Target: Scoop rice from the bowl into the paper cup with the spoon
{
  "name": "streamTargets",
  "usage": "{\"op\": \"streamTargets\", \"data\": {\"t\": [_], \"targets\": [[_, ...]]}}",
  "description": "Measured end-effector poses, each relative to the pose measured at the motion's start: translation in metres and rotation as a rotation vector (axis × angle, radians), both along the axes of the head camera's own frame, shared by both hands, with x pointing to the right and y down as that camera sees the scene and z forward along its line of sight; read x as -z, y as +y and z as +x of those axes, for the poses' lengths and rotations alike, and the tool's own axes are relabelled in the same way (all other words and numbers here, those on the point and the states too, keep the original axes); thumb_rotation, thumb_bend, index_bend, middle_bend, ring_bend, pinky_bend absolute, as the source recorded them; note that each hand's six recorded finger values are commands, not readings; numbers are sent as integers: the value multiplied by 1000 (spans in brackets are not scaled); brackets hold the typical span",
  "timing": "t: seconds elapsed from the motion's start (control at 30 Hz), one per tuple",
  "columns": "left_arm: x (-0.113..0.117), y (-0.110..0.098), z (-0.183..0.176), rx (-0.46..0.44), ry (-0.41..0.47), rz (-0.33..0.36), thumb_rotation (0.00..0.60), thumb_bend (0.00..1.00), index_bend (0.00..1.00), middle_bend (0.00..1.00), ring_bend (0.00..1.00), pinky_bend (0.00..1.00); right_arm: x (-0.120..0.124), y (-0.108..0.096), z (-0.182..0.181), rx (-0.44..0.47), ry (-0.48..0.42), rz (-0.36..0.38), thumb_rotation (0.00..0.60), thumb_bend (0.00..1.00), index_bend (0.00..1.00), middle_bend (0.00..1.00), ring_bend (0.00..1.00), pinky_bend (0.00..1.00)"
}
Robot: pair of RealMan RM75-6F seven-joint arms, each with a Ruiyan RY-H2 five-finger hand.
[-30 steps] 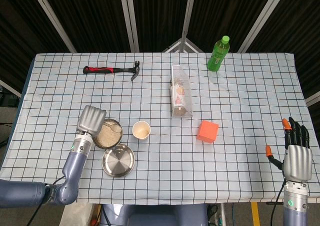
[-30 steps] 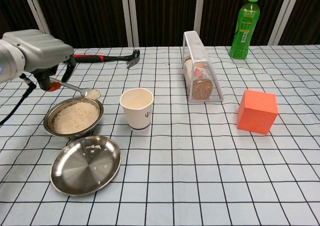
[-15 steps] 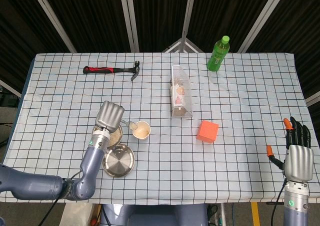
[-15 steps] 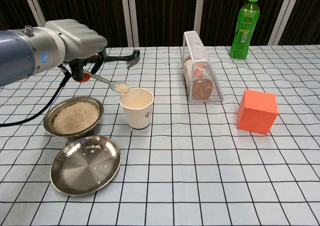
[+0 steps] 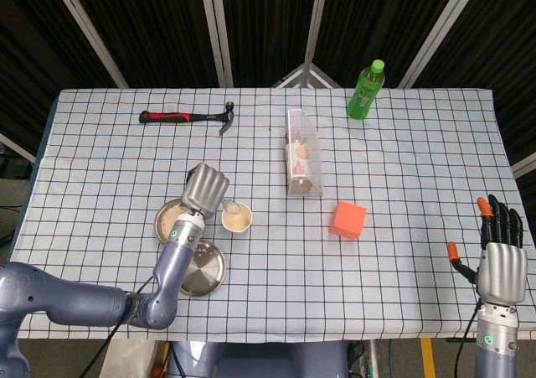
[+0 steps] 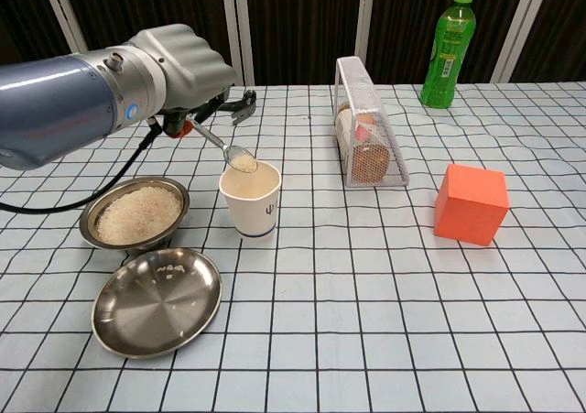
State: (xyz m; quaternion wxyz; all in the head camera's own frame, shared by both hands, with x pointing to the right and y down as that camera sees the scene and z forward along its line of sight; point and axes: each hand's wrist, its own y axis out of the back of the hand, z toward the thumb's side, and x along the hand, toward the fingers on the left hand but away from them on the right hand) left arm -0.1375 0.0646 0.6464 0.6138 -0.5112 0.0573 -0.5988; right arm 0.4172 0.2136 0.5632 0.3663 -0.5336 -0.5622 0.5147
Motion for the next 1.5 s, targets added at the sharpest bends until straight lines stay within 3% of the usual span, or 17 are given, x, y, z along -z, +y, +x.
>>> {"op": "streamTargets", "data": {"t": [0.5, 1.03, 1.5], "targets": [[5, 6, 6, -192, -47, 85, 600, 495, 547, 1000, 1000, 1000, 0, -1, 0, 0, 1, 1, 600, 379, 0, 0, 0, 0], [6, 15, 14, -550, -152, 250, 600, 495, 546, 1000, 1000, 1000, 0, -1, 0, -2, 2, 5, 600, 379, 0, 0, 0, 0], [7, 20, 22, -763, -213, 357, 600, 496, 545, 1000, 1000, 1000, 0, -1, 0, -3, 2, 9, 600, 379, 0, 0, 0, 0]]}}
